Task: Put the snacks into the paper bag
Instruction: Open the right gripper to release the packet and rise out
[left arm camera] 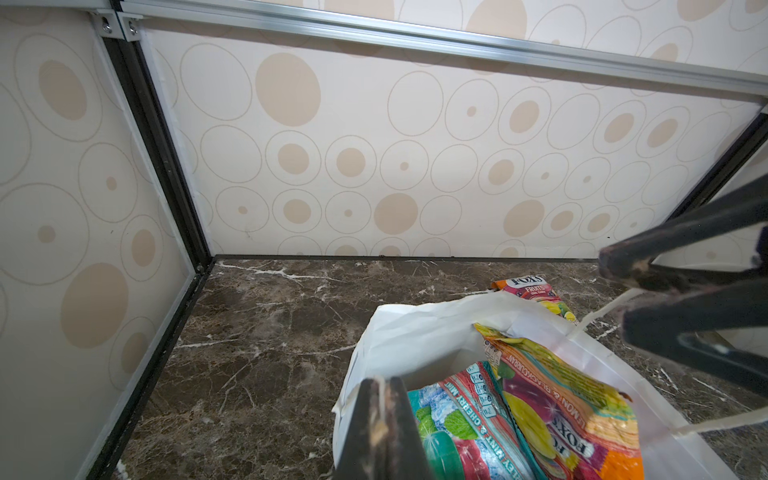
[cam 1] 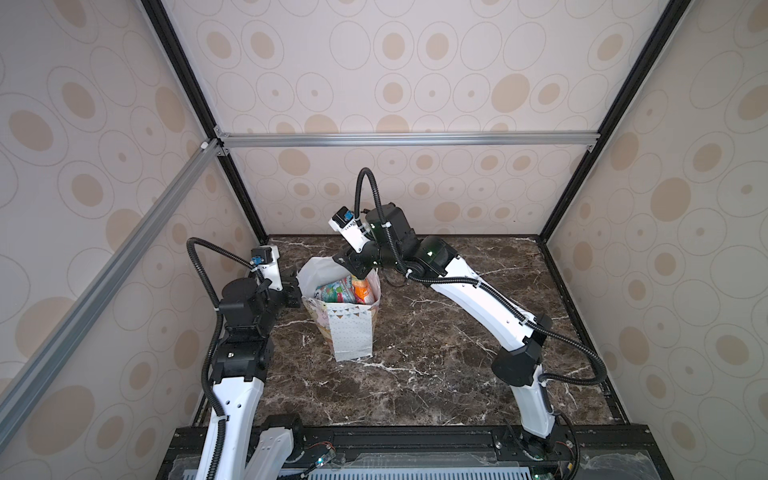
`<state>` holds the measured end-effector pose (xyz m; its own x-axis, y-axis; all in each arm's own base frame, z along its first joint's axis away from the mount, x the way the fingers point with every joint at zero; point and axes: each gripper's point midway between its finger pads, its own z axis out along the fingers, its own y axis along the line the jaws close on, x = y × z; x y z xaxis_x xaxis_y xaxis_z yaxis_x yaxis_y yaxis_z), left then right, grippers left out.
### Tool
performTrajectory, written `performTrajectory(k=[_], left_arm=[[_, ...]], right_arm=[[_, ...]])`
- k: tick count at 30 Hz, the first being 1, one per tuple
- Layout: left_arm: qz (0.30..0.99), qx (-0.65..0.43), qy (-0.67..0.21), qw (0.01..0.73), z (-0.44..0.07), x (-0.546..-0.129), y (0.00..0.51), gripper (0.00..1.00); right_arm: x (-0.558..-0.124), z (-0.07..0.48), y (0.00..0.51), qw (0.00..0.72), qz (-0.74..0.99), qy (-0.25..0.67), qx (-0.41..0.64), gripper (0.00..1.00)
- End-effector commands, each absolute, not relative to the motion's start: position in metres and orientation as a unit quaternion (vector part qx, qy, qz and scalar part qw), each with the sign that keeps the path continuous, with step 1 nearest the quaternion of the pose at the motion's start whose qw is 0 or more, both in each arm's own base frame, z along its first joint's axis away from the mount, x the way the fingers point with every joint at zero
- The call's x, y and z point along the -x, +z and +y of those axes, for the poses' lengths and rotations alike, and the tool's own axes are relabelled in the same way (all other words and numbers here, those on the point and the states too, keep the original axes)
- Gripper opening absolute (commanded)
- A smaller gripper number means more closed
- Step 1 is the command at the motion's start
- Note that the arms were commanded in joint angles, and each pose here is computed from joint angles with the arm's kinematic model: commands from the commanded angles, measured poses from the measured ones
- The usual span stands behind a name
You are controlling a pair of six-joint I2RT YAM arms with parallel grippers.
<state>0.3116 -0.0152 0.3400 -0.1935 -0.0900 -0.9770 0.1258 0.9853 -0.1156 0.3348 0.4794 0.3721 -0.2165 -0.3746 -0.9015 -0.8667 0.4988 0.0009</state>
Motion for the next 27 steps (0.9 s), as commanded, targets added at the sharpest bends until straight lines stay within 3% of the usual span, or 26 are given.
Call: performTrajectory(k=[1, 5, 15, 27], left_arm=[[0.746, -0.017, -0.080, 0.661, -0.015, -0.308, 0.359, 0.00], [0.745, -0.016, -0.080, 0.662, -0.014, -0.307, 0.360, 0.00], [0.745, -0.016, -0.079, 0.663, -0.014, -0.307, 0.360, 0.00], [0.746, -0.012, -0.075, 0.661, -0.012, -0.308, 0.359, 0.00]], right_arm=[[-0.326, 0.452, 0.419, 0.503, 0.720, 0.250, 0.407, 0.37], [-0.323, 0.423, 0.442, 0.538, 0.717, 0.225, 0.382, 0.38], [-0.333, 0.341, 0.432, 0.559, 0.750, 0.180, 0.303, 0.39], [-0.357, 0.213, 0.358, 0.526, 0.819, 0.194, 0.123, 0.39]])
